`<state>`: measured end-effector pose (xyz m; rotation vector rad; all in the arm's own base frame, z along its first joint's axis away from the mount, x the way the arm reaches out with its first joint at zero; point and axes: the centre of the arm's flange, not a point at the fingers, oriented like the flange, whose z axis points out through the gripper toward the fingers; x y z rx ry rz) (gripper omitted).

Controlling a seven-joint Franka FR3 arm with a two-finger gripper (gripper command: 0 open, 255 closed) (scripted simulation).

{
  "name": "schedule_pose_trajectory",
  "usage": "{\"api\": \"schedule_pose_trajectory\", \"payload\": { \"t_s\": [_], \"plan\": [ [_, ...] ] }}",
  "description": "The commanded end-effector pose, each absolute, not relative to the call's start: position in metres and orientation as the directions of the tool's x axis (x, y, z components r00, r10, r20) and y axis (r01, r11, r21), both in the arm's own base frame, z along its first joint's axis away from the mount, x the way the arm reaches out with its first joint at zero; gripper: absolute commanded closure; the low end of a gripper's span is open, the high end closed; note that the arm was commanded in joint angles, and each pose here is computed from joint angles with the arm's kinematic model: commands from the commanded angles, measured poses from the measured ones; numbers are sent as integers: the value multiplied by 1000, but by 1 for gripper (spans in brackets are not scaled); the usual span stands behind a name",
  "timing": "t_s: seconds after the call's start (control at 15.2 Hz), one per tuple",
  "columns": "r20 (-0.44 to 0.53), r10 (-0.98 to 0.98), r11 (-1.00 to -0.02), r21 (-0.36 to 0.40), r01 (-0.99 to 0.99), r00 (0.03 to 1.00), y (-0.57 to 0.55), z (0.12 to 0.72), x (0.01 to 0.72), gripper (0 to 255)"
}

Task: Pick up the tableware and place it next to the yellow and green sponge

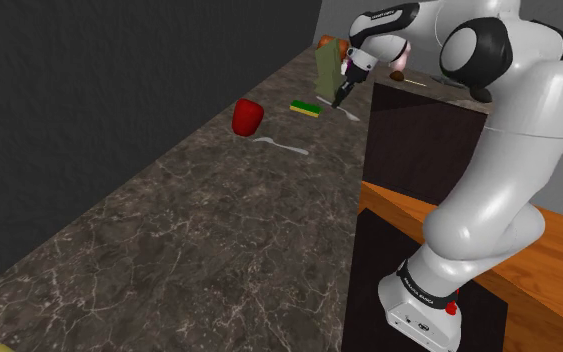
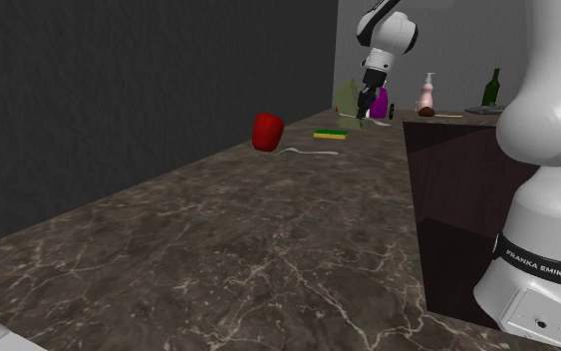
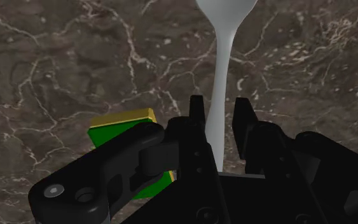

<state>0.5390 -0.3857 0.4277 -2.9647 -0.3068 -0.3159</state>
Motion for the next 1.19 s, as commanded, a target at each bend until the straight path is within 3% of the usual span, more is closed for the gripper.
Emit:
{"api": "schedule_pose_trajectory", "payload": {
  "t_s": [0.0, 1.12],
  "plan": [
    [222, 187, -968, -121, 218, 957, -412, 429, 539, 255],
    [222, 187, -968, -121, 218, 957, -434, 346, 538, 255]
  ]
}}
